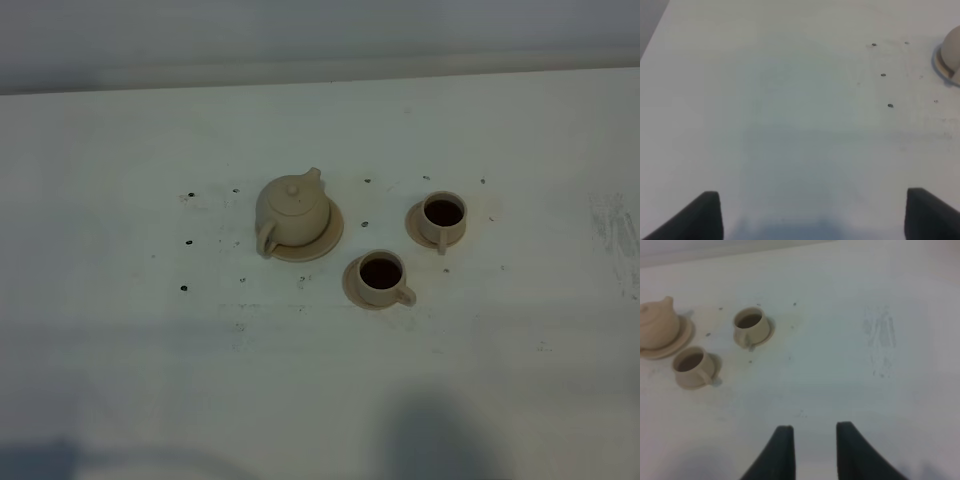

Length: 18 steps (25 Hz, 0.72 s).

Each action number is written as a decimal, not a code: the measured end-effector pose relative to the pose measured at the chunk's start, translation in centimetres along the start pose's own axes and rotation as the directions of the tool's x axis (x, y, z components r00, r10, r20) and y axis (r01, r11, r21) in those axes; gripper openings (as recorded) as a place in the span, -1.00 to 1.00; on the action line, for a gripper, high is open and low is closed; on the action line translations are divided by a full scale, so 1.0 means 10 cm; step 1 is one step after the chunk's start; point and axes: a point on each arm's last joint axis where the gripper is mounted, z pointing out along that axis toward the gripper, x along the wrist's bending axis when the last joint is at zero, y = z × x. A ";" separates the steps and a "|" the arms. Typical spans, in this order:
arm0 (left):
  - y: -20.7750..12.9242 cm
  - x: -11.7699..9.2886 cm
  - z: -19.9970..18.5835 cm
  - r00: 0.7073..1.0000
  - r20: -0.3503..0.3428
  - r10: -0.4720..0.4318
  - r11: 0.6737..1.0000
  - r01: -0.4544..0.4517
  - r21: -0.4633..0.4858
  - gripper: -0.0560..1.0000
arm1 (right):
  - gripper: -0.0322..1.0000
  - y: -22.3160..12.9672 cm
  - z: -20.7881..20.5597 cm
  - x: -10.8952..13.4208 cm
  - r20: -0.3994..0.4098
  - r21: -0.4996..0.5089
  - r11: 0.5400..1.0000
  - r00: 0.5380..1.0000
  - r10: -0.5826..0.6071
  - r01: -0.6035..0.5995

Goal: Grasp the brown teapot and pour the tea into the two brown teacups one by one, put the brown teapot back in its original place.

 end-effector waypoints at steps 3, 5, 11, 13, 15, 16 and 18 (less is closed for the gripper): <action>0.00 0.00 0.00 1.000 0.000 0.000 1.000 0.000 0.000 0.48 | -0.48 0.00 0.00 0.00 0.000 0.000 1.000 1.000 0.000 0.000; 0.00 0.00 0.00 1.000 0.000 0.000 1.000 0.000 0.000 0.48 | -0.48 0.00 0.00 0.00 0.000 0.000 1.000 1.000 0.000 0.000; 0.00 0.00 0.00 1.000 0.000 0.000 1.000 0.000 0.000 0.48 | -0.48 0.00 0.00 0.00 0.000 0.000 1.000 1.000 0.000 0.000; 0.00 0.00 0.00 1.000 0.000 0.000 1.000 0.000 0.000 0.48 | -0.48 0.00 0.00 0.00 0.000 0.000 1.000 1.000 0.000 0.000; 0.00 0.00 0.00 1.000 0.000 0.000 1.000 0.000 0.000 0.48 | -0.48 0.00 0.00 0.00 0.000 0.000 1.000 1.000 0.000 0.000; 0.00 0.00 0.00 1.000 0.000 0.000 1.000 0.000 0.000 0.48 | -0.48 0.00 0.00 0.00 0.000 0.000 1.000 1.000 0.000 0.000; 0.00 0.00 0.00 1.000 0.000 0.000 1.000 0.000 0.000 0.48 | -0.48 0.00 0.00 0.00 0.000 0.000 1.000 1.000 0.000 0.000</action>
